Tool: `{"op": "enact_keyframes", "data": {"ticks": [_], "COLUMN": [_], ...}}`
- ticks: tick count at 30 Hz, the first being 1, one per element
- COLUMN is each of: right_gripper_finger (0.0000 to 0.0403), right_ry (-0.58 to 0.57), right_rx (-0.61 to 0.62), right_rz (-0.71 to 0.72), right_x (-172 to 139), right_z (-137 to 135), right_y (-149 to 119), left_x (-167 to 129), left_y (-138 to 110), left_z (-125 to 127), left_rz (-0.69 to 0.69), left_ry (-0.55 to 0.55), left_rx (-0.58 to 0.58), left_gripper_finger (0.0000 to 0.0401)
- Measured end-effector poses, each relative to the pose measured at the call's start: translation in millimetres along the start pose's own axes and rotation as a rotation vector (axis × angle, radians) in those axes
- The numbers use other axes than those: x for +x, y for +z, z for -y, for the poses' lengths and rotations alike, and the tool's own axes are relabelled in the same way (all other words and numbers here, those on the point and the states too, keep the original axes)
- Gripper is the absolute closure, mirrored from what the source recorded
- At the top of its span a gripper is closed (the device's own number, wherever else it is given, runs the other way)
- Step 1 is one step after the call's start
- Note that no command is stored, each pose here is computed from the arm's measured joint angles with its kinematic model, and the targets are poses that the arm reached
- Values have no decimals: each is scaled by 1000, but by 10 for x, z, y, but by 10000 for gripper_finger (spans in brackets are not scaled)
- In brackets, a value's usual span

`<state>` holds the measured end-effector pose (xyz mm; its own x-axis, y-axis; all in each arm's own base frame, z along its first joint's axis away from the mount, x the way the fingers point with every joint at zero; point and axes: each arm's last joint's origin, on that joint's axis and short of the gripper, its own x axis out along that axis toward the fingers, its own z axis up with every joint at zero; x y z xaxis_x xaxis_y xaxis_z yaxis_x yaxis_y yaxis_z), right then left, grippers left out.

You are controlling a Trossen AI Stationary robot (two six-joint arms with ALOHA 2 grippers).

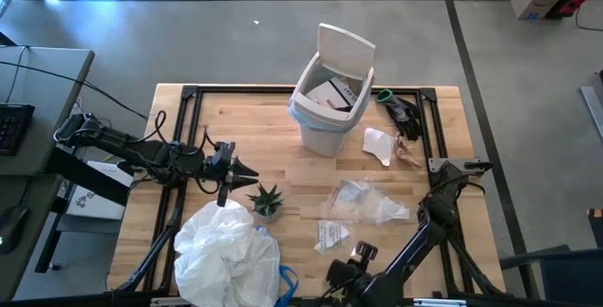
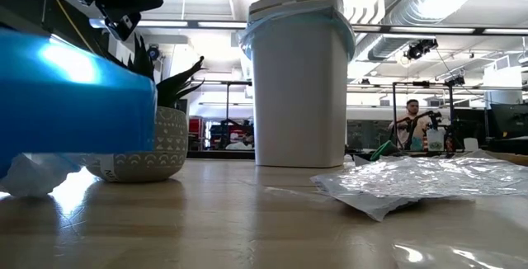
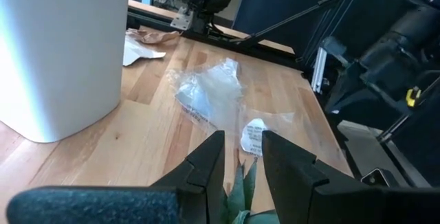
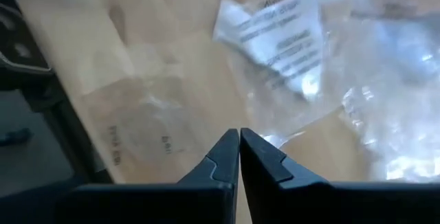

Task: Place trash/remove bag and relplace
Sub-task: Put the transparent plastic into the trash bin

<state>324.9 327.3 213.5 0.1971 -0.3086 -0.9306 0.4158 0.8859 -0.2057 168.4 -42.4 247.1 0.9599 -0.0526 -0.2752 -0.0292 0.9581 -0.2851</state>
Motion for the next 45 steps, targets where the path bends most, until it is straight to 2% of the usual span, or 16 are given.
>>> {"op": "enact_keyframes", "data": {"ticks": [5, 13, 16, 21, 29, 38, 45], "right_gripper_finger": [385, 270, 247, 253, 273, 273, 261], "right_ry": [33, 29, -2, -13, -44, -35, -30], "right_rx": [34, 138, 191, 213, 261, 319, 335], "right_rz": [-46, -48, -55, -59, -20, 7, -22], "right_x": [23, 6, 75, 108, 97, 104, 307], "right_z": [-36, -98, -151, -206, -187, -217, -324], "right_y": [-12, -157, -253, -360, -390, -429, -428], "left_x": [0, 1, 1, -1, -2, -2, -1], "left_y": [-1, -6, -6, -13, -14, -13, -14], "left_z": [0, 1, 1, 13, 17, 18, 17], "left_rz": [-1, -5, -5, -10, -9, -8, -10], "left_ry": [0, 0, 1, -6, -8, -9, -8], "left_rx": [0, 2, 3, 10, 14, 14, 14], "left_gripper_finger": [321, 321, 321, 321, 321, 321, 321]}}
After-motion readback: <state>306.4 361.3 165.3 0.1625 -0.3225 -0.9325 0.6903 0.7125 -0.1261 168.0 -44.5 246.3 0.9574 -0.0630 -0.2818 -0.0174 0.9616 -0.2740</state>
